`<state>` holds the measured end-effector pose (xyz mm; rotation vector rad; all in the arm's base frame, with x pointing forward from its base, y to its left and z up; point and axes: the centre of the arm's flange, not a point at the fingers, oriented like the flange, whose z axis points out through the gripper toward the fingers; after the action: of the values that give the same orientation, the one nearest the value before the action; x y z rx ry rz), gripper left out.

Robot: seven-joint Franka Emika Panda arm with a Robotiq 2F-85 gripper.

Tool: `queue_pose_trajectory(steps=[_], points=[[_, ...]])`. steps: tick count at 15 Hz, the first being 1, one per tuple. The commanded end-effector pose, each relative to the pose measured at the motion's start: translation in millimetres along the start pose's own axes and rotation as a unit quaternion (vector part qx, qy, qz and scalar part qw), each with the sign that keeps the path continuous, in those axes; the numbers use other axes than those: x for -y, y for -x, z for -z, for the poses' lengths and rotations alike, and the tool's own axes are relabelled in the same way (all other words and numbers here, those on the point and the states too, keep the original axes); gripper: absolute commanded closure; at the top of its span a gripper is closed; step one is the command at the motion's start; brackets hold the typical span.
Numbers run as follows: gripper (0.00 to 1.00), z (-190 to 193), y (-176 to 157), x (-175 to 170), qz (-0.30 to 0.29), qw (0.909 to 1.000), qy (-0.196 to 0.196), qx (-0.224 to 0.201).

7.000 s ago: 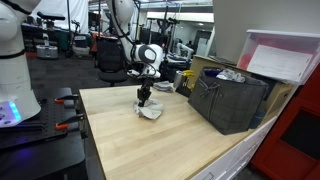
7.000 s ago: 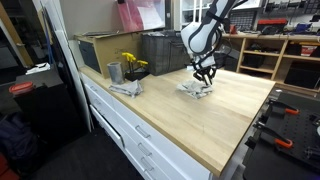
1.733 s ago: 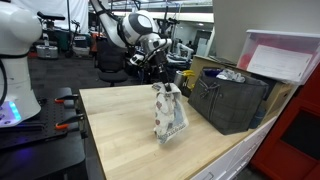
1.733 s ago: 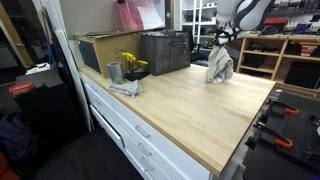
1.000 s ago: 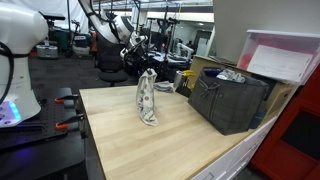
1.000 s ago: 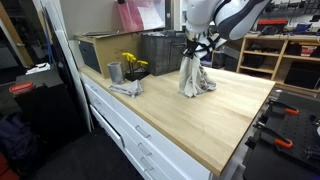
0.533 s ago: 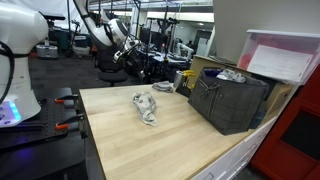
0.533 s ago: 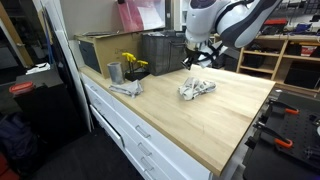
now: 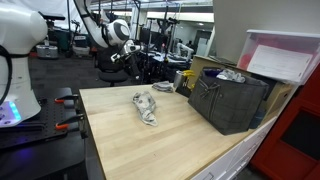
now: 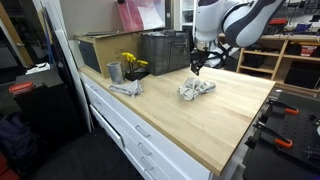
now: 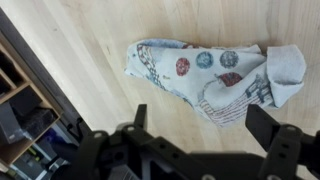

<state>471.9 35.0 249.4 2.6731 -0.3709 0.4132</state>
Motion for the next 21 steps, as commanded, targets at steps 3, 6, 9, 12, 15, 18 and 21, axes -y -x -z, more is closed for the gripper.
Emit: queue_pose_trajectory(steps=[3, 6, 9, 12, 15, 18, 21], points=[[0.00, 11.8, -21.4, -0.1, -0.038, 0.9907, -0.113, 0.066], [0.00, 20.6, -23.6, 24.5, -0.027, 0.9873, -0.144, 0.062], [0.00, 5.4, -17.1, 46.0, -0.007, 0.9859, -0.152, 0.071], [0.00, -25.0, -10.5, 62.1, 0.012, 0.9868, -0.140, 0.080], [0.00, -59.8, -14.7, 70.1, 0.022, 0.9869, -0.137, 0.082], [0.00, -89.9, -33.6, 72.2, 0.023, 0.9885, -0.132, 0.069], [0.16, -109.2, -52.0, 70.0, 0.023, 0.9903, -0.124, 0.058]])
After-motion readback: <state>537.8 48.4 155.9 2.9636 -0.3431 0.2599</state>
